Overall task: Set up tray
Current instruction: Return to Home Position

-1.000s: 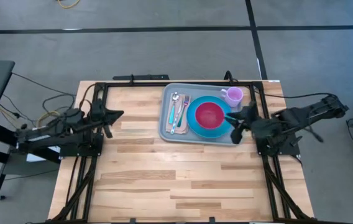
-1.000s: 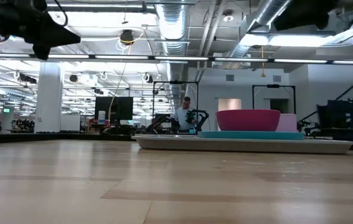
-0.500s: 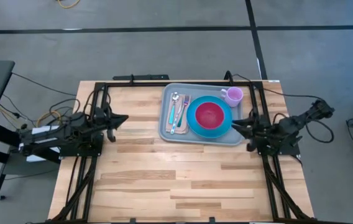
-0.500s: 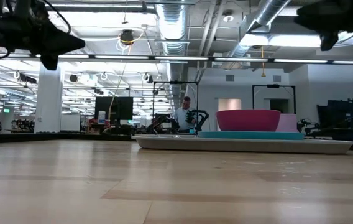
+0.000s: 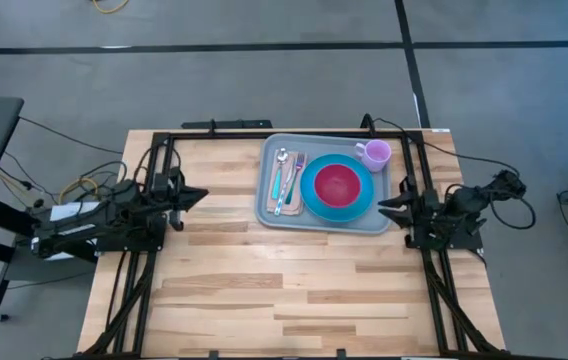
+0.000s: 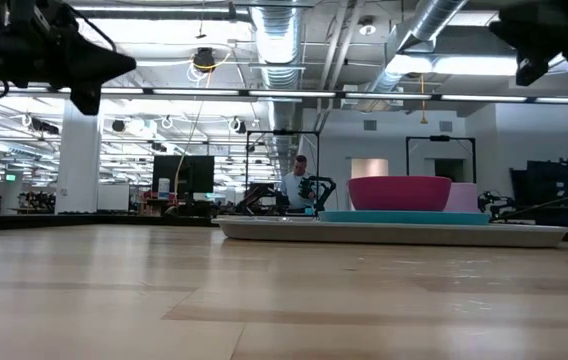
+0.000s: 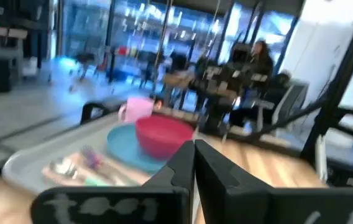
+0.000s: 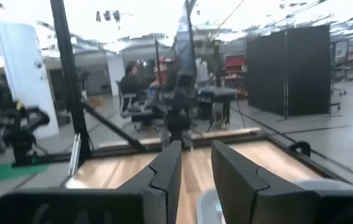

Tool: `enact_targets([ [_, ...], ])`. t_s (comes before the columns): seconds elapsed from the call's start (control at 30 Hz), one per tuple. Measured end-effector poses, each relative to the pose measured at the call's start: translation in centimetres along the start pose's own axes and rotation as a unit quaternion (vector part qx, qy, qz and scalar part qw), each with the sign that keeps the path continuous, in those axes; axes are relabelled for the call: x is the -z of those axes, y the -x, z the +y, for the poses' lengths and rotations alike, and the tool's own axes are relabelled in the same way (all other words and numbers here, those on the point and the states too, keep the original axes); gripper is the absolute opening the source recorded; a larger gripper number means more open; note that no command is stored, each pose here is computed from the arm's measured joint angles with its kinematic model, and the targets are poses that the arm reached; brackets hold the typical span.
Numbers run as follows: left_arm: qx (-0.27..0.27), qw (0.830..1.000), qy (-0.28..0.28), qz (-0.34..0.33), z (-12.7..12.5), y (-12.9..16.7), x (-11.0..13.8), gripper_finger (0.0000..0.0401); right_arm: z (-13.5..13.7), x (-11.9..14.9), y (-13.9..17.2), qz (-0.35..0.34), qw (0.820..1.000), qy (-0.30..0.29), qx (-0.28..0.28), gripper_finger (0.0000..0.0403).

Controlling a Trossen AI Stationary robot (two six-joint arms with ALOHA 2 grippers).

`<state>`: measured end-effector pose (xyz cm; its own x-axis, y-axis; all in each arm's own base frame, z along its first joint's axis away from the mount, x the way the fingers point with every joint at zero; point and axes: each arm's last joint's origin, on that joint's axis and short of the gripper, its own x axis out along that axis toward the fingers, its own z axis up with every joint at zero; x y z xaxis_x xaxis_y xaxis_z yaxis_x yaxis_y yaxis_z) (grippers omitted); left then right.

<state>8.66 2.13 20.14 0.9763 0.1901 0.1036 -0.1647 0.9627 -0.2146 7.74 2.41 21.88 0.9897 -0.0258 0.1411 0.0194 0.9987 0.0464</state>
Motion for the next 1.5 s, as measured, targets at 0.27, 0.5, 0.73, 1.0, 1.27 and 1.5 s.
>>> enact_targets([
  [0.27,0.031,0.999,0.01,-0.004,0.4,-0.5,2.3,0.0,-0.3,-0.2,-0.1,-0.007,1.0,-0.001,0.021,0.0081],
  [0.5,0.023,0.999,-0.027,0.023,0.5,-0.5,2.8,0.0,-0.6,0.5,-0.1,0.024,0.999,0.02,0.037,0.0081],
  [0.73,0.005,0.998,-0.039,0.051,0.7,-0.8,3.4,0.0,-0.7,0.9,-0.2,0.047,0.997,0.044,0.045,0.0081],
  [1.0,-0.008,0.994,-0.035,0.098,1.0,-1.2,4.2,0.0,-0.7,1.1,-0.1,0.057,0.993,0.094,0.042,0.0081],
  [1.27,-0.011,0.993,-0.035,0.109,1.1,-1.3,4.4,0.0,-0.7,1.3,-0.1,0.067,0.993,0.086,0.042,0.0081],
  [1.5,-0.011,0.993,-0.036,0.109,1.1,-1.3,4.4,0.0,-0.7,1.5,-0.1,0.073,0.996,0.034,0.042,0.0081],
])
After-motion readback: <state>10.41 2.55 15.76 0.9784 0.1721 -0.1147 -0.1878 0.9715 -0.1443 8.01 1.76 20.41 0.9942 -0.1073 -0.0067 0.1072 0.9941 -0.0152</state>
